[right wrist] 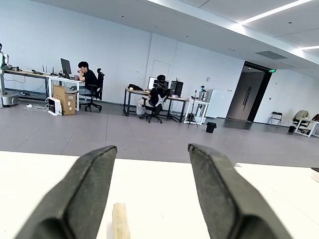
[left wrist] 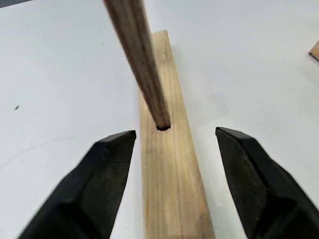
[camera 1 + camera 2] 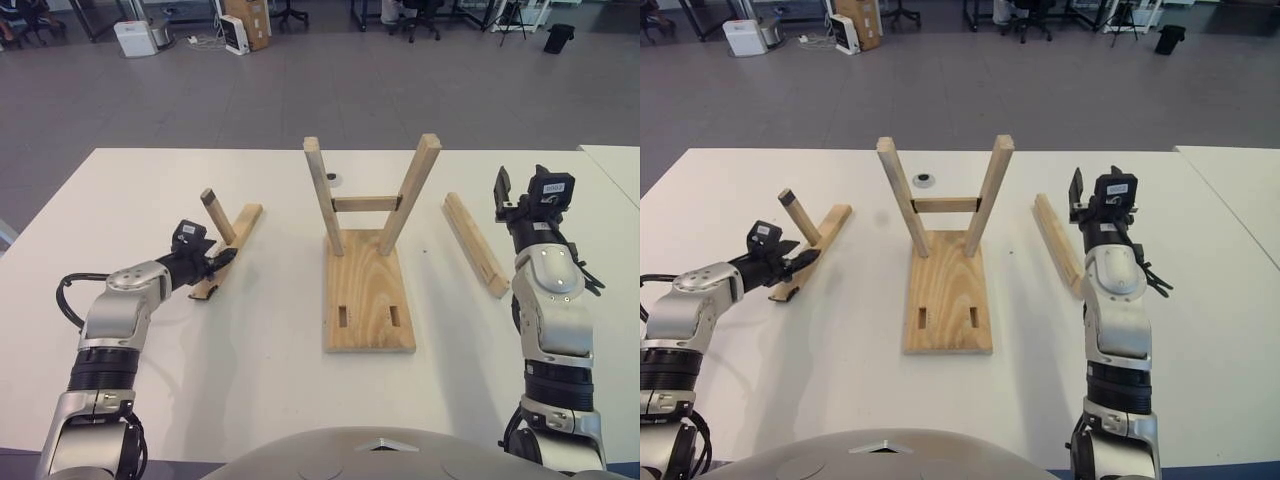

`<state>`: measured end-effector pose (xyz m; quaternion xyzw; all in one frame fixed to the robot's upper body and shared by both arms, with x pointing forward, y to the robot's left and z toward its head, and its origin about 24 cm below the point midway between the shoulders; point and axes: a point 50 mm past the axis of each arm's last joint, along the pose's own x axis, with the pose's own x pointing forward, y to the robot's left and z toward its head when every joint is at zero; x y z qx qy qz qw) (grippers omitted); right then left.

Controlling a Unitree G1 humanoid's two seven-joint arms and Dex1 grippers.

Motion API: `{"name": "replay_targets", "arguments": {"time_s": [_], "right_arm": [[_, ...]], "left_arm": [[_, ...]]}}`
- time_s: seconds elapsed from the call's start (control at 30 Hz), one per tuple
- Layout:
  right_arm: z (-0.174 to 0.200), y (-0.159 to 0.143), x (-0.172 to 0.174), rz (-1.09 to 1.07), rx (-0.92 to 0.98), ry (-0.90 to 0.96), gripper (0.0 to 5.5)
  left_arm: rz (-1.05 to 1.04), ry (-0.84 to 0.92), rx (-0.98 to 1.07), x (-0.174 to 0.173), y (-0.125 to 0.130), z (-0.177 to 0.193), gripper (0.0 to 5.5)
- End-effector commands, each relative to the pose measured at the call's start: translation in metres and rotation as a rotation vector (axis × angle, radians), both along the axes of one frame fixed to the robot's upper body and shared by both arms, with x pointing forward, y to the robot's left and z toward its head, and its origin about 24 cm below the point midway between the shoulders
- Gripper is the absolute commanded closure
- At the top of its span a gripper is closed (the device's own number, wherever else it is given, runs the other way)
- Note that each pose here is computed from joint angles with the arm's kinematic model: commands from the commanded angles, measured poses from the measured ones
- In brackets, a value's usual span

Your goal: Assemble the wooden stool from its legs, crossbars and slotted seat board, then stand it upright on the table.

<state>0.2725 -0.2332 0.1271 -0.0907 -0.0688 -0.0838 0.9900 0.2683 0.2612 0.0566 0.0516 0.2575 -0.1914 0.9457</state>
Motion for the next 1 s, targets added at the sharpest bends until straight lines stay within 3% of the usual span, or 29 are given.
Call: {"name": "replay_targets", "arguments": {"time_s": [0.03, 0.23, 0.57, 0.73, 0.9, 1.0], "right_arm": [[0.002, 0.000, -0.001, -0.008, -0.014, 0.004, 2.82], [0.000, 0.002, -0.001, -0.004, -0.010, 0.010, 2.82], [0.000, 0.004, 0.000, -0.011, -0.007, 0.005, 2.82], [0.000, 0.002, 0.002, -0.026, 0.000, 0.006, 2.82], [0.009, -0.009, 0.008, -0.020, 0.261, -0.024, 2.82], [0.039, -0.008, 0.012, 0.155, 0.472, -0.134, 2.82]], "left_arm": [[0.032, 0.021, 0.032, -0.004, 0.003, -0.002, 1.91], [0.033, 0.056, 0.121, -0.010, 0.008, -0.013, 1.76], [0.059, 0.064, 0.065, -0.008, 0.015, -0.016, 3.33], [0.069, -0.012, 0.018, 0.006, 0.012, -0.003, 3.46], [0.156, -0.321, -0.334, 0.040, 0.002, 0.049, 3.47], [0.079, -0.453, -0.544, 0.055, -0.009, 0.090, 3.47]]}}
